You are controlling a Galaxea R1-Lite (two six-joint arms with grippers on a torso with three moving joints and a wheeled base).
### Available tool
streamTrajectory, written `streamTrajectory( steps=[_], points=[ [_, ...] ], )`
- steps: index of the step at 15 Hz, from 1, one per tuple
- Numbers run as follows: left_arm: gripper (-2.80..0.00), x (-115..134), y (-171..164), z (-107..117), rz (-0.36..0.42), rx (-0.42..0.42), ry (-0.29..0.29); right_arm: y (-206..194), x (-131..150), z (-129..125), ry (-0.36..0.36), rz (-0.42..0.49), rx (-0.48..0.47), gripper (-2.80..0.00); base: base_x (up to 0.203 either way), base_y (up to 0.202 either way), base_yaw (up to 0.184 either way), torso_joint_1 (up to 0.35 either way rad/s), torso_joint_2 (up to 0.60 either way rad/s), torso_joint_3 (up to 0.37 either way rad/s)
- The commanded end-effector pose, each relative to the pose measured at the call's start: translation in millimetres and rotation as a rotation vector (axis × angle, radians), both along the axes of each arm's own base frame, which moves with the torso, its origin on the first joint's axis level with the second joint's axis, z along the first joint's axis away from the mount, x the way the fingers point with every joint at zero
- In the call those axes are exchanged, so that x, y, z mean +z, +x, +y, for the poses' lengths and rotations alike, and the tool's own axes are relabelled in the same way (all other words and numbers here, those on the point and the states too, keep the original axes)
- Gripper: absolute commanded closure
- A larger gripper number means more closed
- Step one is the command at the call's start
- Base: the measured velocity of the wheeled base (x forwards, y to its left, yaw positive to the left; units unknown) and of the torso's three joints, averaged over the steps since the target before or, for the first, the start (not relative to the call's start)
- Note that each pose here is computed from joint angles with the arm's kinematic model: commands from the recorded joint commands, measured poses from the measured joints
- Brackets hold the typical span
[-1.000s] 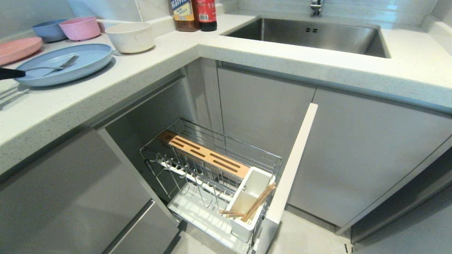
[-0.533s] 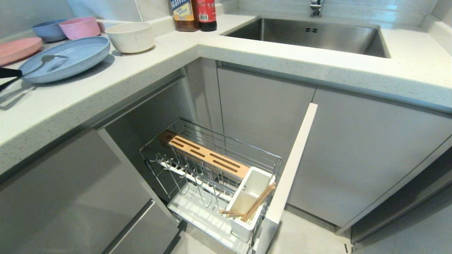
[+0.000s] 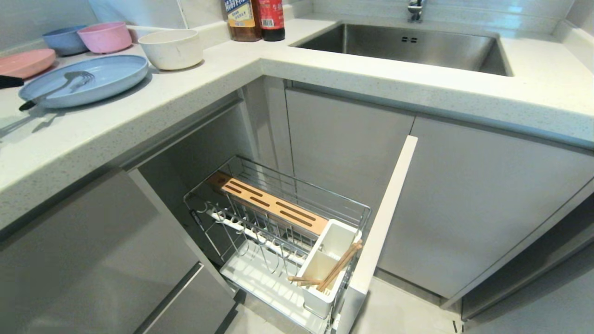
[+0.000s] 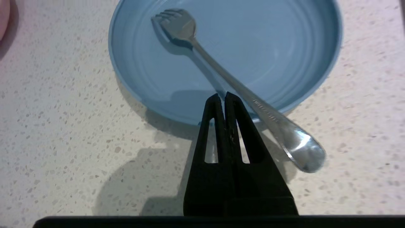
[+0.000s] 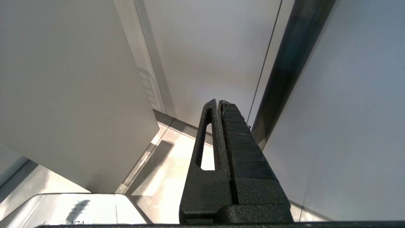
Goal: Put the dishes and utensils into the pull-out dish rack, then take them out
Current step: Pick up the fork and place it in the cupboard
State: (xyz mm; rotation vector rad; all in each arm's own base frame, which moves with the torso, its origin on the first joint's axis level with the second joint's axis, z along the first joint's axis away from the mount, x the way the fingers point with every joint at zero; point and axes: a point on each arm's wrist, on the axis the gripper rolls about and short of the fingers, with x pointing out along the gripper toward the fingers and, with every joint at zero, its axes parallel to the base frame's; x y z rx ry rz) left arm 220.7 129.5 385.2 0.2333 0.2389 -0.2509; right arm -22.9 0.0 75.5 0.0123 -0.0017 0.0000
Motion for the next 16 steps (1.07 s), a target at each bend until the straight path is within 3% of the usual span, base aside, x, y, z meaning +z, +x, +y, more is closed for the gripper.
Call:
streamTrajectory(
  steps=[1,4,8,9,11,13,16],
  points=[
    [0.0,5,-6,-5,-0.013,-0.008,0.003,0,0,0,0.0,0.003,0.0,0.0,0.0,0.0,0.0,0.0,0.0,0.0],
    [0.0,8,-10,-14,-0.006,-0.013,-0.05,0,0,0,0.0,0.002,0.0,0.0,0.0,0.0,0.0,0.0,0.0,0.0],
    [0.0,19,-22,-44,0.042,-0.033,-0.293,0,0,0,0.0,0.002,0.0,0.0,0.0,0.0,0.0,0.0,0.0,0.0],
    [0.0,22,-24,-48,0.045,-0.029,-0.33,0,0,0,0.0,0.002,0.0,0.0,0.0,0.0,0.0,0.0,0.0,0.0],
    [0.0,22,-25,-47,0.047,-0.012,-0.344,0,0,0,0.0,0.002,0.0,0.0,0.0,0.0,0.0,0.0,0.0,0.0],
    [0.0,20,-26,-42,0.055,0.099,-0.345,0,0,0,0.0,0.002,0.0,0.0,0.0,0.0,0.0,0.0,0.0,0.0],
    [0.0,17,-28,-43,0.098,0.257,-0.414,0,0,0,0.0,0.002,0.0,0.0,0.0,0.0,0.0,0.0,0.0,0.0]
  ],
)
